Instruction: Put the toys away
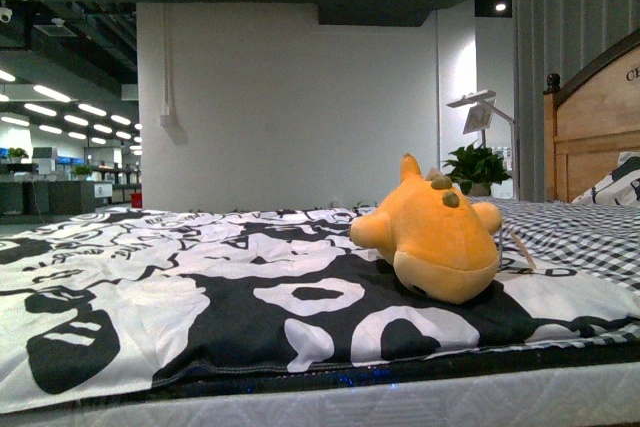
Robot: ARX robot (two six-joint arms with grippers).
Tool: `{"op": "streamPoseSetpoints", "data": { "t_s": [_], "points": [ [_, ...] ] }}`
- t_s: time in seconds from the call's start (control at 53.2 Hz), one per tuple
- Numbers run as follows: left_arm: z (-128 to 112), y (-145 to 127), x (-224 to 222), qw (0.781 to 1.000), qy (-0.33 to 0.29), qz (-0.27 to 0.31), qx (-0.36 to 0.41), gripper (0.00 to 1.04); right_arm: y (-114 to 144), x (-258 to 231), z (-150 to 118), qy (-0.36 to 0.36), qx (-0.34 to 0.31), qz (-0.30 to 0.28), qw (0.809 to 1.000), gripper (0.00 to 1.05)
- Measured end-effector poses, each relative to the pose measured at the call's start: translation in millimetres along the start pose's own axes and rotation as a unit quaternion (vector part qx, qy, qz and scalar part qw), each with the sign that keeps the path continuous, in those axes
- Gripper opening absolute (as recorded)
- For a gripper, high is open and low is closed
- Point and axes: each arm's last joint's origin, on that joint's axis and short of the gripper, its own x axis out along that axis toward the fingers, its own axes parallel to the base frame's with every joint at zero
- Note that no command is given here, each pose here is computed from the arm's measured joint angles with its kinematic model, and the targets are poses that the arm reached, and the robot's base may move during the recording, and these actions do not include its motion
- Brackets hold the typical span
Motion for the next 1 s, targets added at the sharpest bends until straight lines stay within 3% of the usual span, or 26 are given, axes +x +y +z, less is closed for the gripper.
{"op": "streamPoseSetpoints", "data": {
  "t_s": [0.602,0.696,0.79,0.997],
  "points": [
    [0,0,0,1.0,0.0,0.0,0.0,0.99,0,0,0,0.0,0.0,0.0,1.0,1.04],
    [0,0,0,1.0,0.0,0.0,0.0,0.99,-1,3,1,0.015,0.04,0.051,0.998,1.04],
    [0,0,0,1.0,0.0,0.0,0.0,0.99,-6,9,18,0.003,0.07,0.065,0.995,1.04],
    [0,0,0,1.0,0.0,0.0,0.0,0.99,-14,39,83,-0.073,0.069,0.061,0.993,1.04]
  ]
}}
